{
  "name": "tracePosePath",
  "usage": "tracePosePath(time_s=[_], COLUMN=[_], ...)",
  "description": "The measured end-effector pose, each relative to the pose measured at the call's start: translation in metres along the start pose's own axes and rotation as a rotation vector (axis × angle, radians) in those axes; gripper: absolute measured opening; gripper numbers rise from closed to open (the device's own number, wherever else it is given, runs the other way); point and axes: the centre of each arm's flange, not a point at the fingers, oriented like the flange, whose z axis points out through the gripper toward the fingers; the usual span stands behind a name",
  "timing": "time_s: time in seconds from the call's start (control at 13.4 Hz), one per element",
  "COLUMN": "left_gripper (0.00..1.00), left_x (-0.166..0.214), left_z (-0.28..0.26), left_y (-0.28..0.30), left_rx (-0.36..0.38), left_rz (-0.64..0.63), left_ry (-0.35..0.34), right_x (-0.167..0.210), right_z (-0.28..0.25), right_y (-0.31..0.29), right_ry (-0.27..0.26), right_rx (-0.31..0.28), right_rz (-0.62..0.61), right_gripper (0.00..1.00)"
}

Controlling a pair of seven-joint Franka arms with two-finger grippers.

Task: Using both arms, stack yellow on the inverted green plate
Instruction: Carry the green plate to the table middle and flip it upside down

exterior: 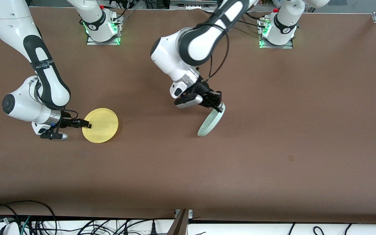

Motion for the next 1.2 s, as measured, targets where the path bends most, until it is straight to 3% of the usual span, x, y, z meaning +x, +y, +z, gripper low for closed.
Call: tracePosePath(time_s=[0.15, 0.52, 0.82, 0.97, 1.2], left_gripper=[0.03, 0.03, 0.03, 0.03, 0.03], left_x=[-0.009, -0.002, -0.025, -0.035, -0.041], left_z=[0.000, 0.009, 0.009, 0.008, 0.001], left_y=[0.031, 0.038, 0.082, 0.094, 0.099], left_rx=[0.040, 0.114, 0.197, 0.241, 0.245], left_rz=[0.014, 0.021, 0.081, 0.089, 0.090], left_ry=[0.044, 0.111, 0.185, 0.204, 0.215], right_x=[0.000, -0.001, -0.001, -0.001, -0.002], right_z=[0.001, 0.003, 0.003, 0.003, 0.004], right_y=[0.000, 0.001, 0.001, 0.001, 0.001], right_ry=[-0.001, -0.006, -0.006, -0.006, -0.009], right_rx=[0.000, 0.000, 0.000, 0.000, 0.000], right_rz=[0.000, 0.001, -0.004, -0.010, -0.012], right_gripper=[0.44, 0.43, 0.37, 0.12, 0.06])
